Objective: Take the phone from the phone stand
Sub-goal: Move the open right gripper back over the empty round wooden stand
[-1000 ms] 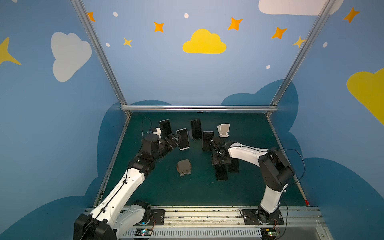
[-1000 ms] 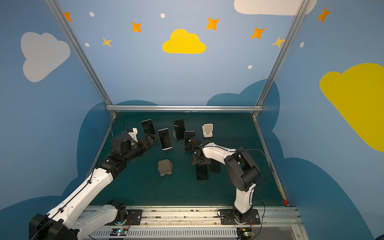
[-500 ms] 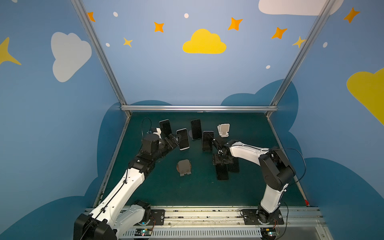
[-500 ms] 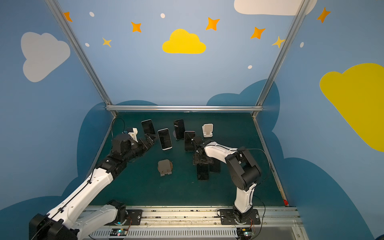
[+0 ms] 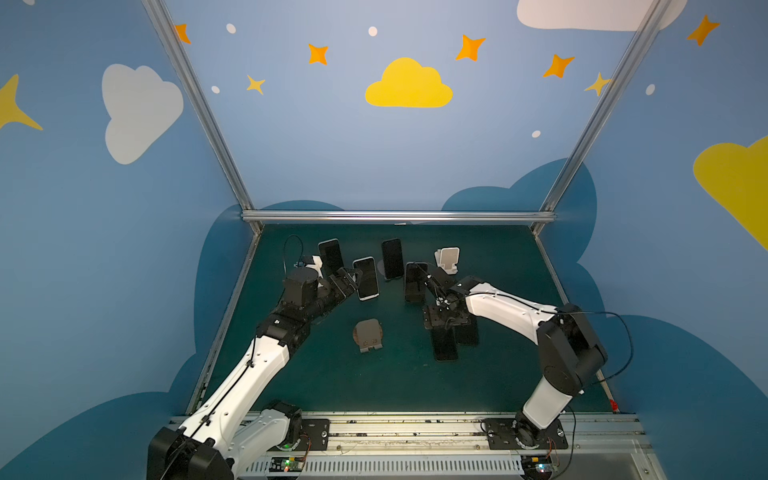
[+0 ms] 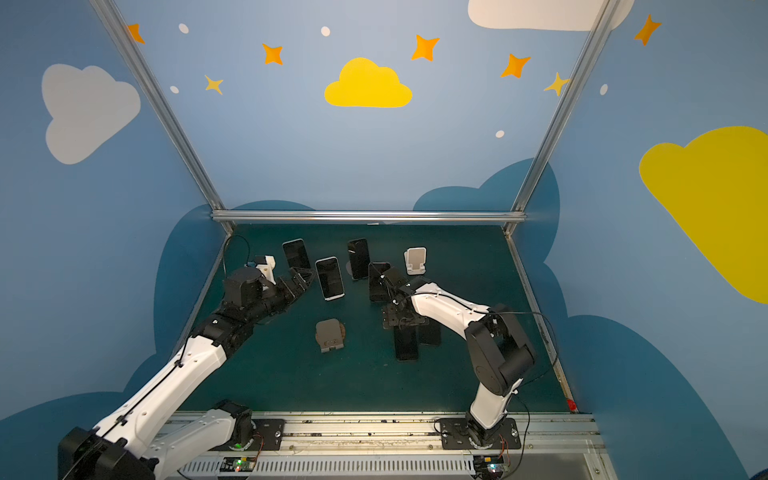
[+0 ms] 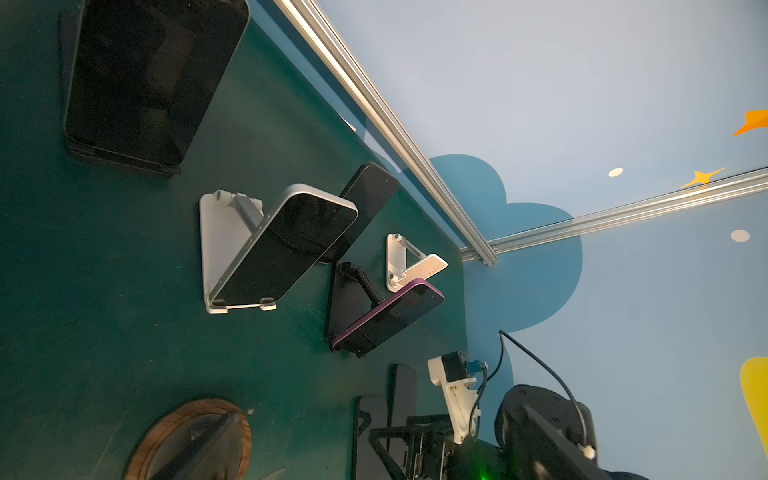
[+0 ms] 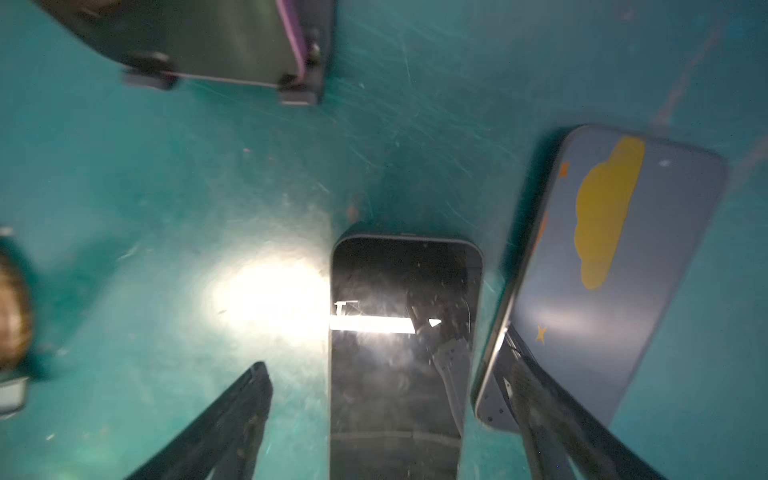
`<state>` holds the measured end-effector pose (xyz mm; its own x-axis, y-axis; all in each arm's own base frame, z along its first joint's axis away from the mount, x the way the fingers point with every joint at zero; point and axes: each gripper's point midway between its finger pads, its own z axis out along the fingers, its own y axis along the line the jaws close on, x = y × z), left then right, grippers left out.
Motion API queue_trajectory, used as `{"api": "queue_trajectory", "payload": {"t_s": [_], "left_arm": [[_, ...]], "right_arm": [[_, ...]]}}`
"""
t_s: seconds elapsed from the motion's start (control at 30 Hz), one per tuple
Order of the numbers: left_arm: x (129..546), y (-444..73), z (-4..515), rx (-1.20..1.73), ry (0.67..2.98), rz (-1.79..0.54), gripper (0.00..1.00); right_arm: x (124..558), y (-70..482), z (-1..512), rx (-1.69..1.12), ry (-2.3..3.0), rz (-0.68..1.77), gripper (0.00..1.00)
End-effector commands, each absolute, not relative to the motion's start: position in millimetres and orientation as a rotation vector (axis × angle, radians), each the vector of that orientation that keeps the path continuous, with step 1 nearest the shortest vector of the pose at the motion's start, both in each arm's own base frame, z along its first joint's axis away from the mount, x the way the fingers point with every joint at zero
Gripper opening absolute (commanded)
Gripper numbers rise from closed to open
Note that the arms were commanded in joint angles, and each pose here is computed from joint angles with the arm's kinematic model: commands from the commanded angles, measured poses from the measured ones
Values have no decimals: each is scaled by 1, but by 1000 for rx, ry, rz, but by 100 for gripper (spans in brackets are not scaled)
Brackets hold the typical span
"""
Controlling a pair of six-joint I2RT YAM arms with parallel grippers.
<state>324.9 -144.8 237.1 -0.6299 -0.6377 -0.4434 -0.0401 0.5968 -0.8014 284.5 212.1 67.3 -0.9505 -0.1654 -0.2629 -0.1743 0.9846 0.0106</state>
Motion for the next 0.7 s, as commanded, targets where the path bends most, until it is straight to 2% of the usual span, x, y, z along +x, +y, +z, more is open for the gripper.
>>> {"api": "queue_trajectory", "payload": {"t_s": [0.0,0.17,0.33,0.47,0.67], "left_arm": [[323,-144,244,-511,2053,-1010,100],[325,-133,235,-561,2068,-927,100],[323,-84,215,-789,2064,-631,100],[317,-62,214,-898,1988,-555,100],[309,-33,216,-982,1881,-446,100]], "right_arm": [[285,212,95,-245,2811,58,91],[278,211,116,-245,2755,90,91],[267,219,132,-174,2688,161,90],[242,271,144,-213,2559,354,90],[217,352,152,-339,2405,435,91]]}}
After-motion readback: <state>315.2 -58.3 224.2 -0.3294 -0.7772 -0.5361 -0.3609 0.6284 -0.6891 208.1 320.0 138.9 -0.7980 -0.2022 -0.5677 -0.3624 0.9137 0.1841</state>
